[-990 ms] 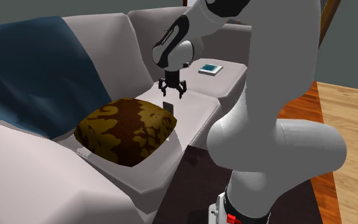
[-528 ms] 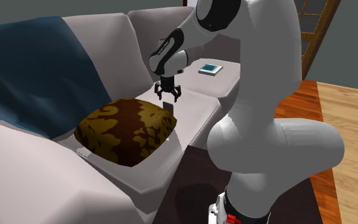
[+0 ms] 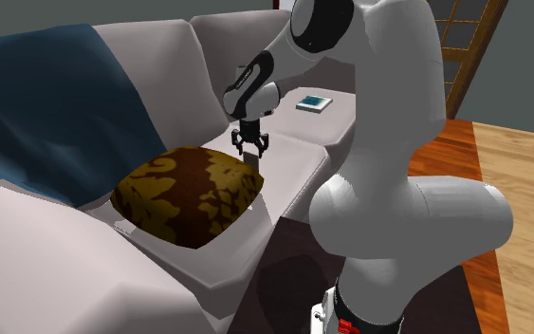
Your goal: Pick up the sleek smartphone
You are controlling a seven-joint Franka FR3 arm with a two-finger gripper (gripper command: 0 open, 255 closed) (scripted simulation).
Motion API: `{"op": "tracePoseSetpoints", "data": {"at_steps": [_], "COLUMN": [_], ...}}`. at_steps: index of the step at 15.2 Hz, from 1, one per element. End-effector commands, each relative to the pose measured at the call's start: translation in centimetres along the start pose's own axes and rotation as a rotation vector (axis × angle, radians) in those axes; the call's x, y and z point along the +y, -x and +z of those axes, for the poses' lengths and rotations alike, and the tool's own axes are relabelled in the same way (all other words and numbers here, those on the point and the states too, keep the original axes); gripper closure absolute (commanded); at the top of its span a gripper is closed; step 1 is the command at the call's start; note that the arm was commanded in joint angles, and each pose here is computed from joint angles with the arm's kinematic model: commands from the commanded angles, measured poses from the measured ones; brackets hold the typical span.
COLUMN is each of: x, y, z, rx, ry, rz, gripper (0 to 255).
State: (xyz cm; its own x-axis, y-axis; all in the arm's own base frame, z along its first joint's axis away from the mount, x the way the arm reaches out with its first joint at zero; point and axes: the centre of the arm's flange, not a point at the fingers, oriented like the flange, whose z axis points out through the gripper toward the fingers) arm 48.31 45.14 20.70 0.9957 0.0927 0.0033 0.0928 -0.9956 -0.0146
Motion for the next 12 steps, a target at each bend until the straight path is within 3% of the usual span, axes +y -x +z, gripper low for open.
{"op": "tracePoseSetpoints", "data": {"at_steps": [1, 7, 12], "x": [0.0, 0.0, 0.0], "y": [0.0, 0.1, 0.0], "z": [0.1, 0.1, -2.5], "rx": [-0.001, -0.001, -0.001], "ry": [0.0, 0.0, 0.0], "rz": [0.0, 0.0, 0.0], "gripper": [255, 255, 255]}}
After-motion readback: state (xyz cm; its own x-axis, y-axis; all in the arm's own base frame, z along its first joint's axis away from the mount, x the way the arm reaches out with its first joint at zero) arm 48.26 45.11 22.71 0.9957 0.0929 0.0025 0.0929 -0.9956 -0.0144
